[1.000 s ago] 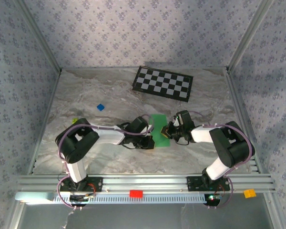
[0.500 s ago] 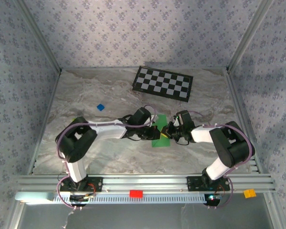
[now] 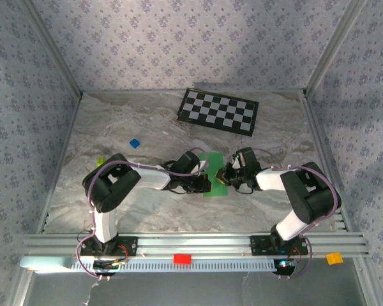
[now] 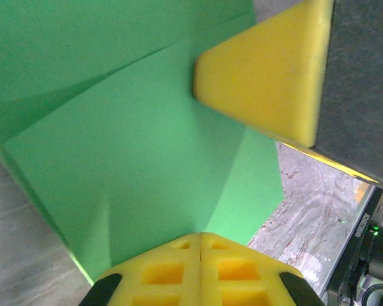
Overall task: Fold a paper plane with a square sheet of paper (pick it up from the middle)
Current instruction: Fold the triangle a second time at the center of the table.
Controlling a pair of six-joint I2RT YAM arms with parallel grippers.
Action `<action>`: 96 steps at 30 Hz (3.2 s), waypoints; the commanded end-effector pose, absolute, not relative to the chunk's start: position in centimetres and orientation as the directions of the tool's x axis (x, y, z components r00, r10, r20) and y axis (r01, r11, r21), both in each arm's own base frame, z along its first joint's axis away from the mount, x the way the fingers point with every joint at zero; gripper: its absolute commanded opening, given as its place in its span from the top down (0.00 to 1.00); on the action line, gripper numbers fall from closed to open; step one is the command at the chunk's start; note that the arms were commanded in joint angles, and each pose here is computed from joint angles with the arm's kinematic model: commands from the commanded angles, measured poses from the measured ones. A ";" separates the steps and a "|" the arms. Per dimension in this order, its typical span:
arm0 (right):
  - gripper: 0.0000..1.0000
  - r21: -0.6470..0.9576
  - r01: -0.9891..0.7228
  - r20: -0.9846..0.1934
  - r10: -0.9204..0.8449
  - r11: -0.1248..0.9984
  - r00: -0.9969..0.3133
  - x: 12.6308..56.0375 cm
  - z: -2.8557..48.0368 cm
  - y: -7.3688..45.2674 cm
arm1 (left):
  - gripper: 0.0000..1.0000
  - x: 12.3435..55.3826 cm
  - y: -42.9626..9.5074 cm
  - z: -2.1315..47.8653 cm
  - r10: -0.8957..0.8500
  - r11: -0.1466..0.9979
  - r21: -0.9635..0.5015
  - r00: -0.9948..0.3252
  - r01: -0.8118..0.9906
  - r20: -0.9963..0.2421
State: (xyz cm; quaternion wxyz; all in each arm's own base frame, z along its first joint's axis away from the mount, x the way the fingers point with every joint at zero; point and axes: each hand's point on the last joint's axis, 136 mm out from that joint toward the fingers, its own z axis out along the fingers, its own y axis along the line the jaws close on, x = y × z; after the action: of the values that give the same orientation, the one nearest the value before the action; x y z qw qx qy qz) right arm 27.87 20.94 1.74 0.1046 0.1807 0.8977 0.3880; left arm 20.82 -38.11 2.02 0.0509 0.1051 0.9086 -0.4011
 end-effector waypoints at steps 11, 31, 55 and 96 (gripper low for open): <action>0.98 0.740 0.111 -0.150 0.324 0.664 -0.934 27.3 4.6 21.3 | 0.99 18.5 -35.0 -1.3 0.149 0.749 -0.644 -0.987 0.156 -0.065; 0.98 0.661 0.342 -0.060 0.502 0.667 -0.863 29.5 0.5 15.4 | 1.00 18.5 -34.9 -1.7 0.153 0.758 -0.633 -0.986 0.157 -0.060; 1.00 0.616 0.297 -0.011 0.384 0.730 -0.923 25.7 -1.6 18.9 | 0.99 19.1 -36.1 0.5 0.150 0.723 -0.669 -0.985 0.172 -0.090; 1.00 0.600 0.308 0.001 0.385 0.738 -0.923 25.4 -2.1 18.5 | 0.95 22.7 -39.7 3.4 0.164 0.701 -0.677 -0.974 0.225 -0.155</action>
State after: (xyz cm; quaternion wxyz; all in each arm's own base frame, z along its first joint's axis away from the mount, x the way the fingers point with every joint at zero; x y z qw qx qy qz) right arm 27.34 21.03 1.70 0.0933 0.1484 0.9066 0.3839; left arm 22.62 -39.88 4.59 0.0548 0.1165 0.9144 -0.3839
